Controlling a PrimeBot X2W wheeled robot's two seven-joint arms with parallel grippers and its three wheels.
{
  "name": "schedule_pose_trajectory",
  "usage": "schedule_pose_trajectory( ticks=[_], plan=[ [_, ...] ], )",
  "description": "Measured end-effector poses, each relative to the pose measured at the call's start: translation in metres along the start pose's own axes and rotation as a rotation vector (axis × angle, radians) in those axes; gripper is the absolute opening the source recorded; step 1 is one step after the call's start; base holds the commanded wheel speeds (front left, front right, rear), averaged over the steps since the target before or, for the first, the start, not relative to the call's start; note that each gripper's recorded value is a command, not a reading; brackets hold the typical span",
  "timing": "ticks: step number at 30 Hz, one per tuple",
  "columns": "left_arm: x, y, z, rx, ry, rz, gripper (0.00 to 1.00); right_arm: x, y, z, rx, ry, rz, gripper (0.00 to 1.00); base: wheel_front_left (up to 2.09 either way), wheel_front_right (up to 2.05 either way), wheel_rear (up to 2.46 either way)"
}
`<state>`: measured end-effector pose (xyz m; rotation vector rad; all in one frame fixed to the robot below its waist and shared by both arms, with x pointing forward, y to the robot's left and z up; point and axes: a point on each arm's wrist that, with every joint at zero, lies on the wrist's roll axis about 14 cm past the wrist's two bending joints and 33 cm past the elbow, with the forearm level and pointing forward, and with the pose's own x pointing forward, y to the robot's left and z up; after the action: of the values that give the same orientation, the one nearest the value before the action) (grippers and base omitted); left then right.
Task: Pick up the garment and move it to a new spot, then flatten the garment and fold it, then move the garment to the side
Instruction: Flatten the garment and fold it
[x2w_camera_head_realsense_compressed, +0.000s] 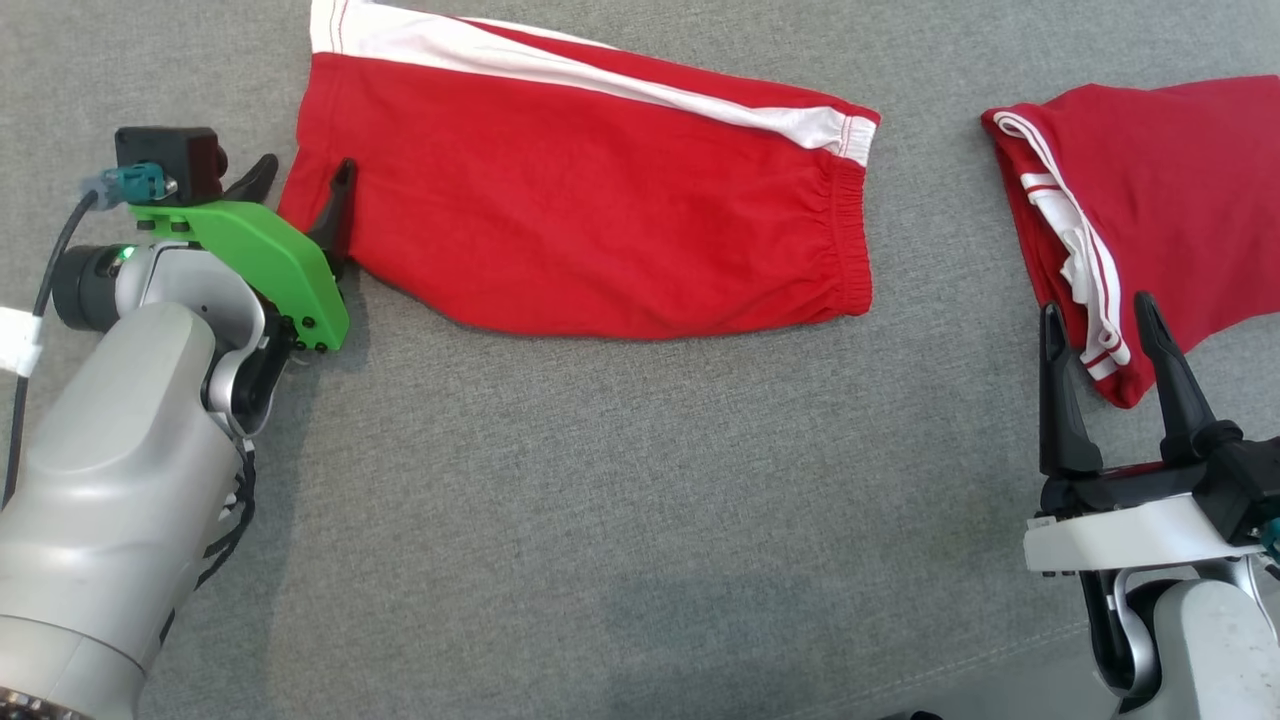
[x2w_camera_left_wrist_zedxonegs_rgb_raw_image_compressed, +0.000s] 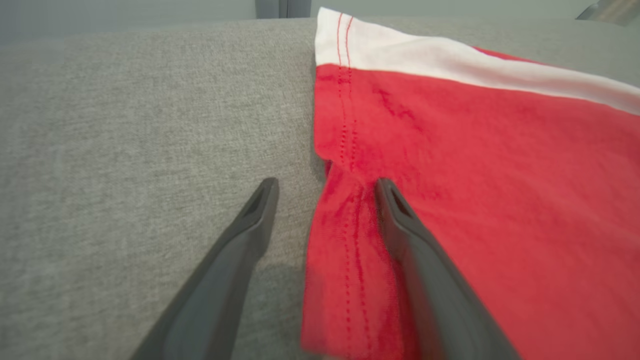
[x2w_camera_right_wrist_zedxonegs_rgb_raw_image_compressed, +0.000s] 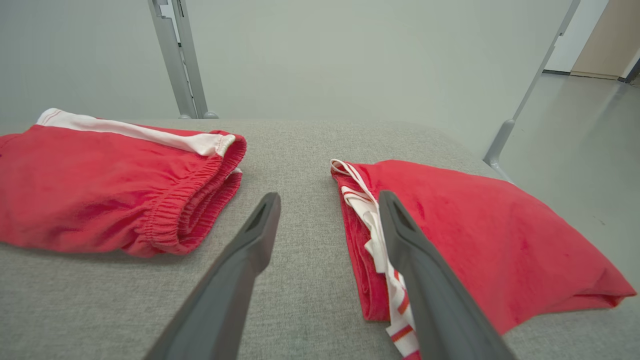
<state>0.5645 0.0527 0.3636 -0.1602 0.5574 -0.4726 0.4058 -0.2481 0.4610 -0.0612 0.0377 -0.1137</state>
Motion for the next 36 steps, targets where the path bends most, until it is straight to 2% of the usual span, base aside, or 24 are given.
schedule_pose_trajectory(
  ticks=[1,2,4,9,17,23,30,36],
  plan=[
    [0.001,-0.001,-0.001,-0.003,0.014,-0.006,1.0,0.0,0.0,0.0,0.001,0.0,0.0,1.0,0.0,0.0,0.0],
    [0.001,-0.003,-0.002,-0.005,0.025,-0.014,0.61,0.0,0.0,0.0,0.002,-0.001,-0.001,1.0,0.0,0.0,0.0],
    [0.002,-0.009,-0.002,-0.008,0.039,-0.03,0.0,0.0,0.0,0.001,0.002,-0.002,-0.002,1.0,0.0,0.0,0.0],
    [0.002,-0.03,-0.01,-0.035,0.077,-0.093,0.0,-0.001,-0.002,0.002,0.003,-0.005,-0.008,1.0,0.0,0.0,0.0],
    [-0.022,-0.037,-0.014,-0.083,0.015,-0.059,0.0,-0.015,-0.005,0.003,0.006,0.002,-0.019,1.0,0.0,0.0,0.0],
    [-0.062,-0.043,-0.028,-0.096,-0.011,-0.014,0.0,-0.024,0.005,0.003,0.008,0.008,0.021,1.0,0.0,0.0,0.0],
    [-0.119,-0.06,-0.024,-0.14,-0.09,0.014,0.0,-0.027,0.033,0.008,0.026,-0.009,0.116,1.0,0.0,0.0,0.0],
    [-0.157,-0.046,-0.007,-0.148,-0.181,0.09,0.0,-0.024,0.055,0.014,0.04,-0.03,0.183,1.0,0.0,0.0,0.0]
  ],
)
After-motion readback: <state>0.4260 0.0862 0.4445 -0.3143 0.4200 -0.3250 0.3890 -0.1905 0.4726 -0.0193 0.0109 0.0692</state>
